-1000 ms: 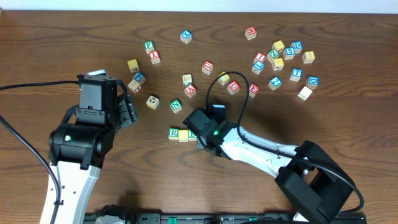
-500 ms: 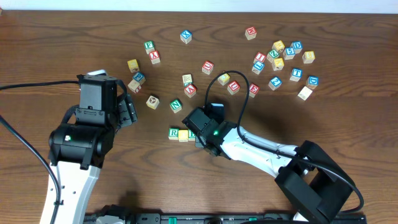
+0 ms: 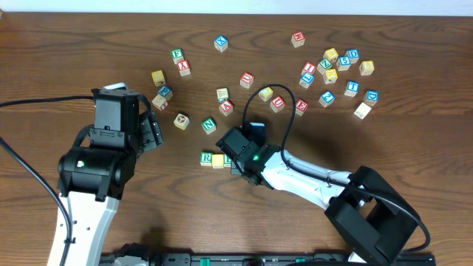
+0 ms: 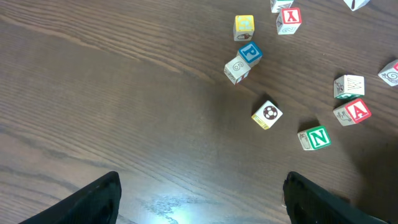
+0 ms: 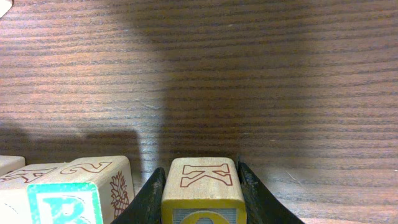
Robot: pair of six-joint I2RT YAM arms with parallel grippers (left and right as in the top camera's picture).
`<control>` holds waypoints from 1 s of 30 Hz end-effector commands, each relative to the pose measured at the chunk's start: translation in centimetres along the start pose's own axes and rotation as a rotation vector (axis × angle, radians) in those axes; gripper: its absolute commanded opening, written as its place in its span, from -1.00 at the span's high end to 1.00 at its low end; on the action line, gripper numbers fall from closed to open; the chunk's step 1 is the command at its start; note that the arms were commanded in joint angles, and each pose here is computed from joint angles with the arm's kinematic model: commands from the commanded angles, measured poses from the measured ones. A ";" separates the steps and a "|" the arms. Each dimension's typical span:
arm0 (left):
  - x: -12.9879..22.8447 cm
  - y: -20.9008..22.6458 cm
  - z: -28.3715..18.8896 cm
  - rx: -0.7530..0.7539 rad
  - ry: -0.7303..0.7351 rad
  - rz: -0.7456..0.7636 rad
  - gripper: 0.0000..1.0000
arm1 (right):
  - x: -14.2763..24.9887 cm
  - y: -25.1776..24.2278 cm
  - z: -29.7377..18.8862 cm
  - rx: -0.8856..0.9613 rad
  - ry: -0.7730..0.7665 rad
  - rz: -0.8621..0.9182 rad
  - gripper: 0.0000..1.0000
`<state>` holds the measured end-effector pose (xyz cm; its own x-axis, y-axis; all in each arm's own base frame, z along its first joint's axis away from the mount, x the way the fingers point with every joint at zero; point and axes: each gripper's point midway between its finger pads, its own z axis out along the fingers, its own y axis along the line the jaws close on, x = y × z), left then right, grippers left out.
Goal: Spell out ROBOT
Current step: 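Lower the yellow block onto the table right of the B block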
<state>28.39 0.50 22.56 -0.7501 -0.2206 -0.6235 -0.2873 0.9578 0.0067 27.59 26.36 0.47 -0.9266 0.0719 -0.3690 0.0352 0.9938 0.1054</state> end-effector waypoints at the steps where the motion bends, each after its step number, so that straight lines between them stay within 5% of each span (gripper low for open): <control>1: -0.8 0.4 -0.5 -0.015 -0.026 0.008 -0.64 | 0.8 -0.2 0.7 0.014 0.021 -0.002 0.88; 30: -0.8 0.4 -0.5 -0.015 -0.026 0.008 -0.64 | 0.7 -0.3 0.8 0.016 0.020 -0.002 0.41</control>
<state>28.39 0.50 22.56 -0.7501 -0.2206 -0.6235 -0.2873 0.9578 0.0067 27.51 26.42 0.23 -0.9295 0.0704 -0.3621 0.0339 0.9938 0.1063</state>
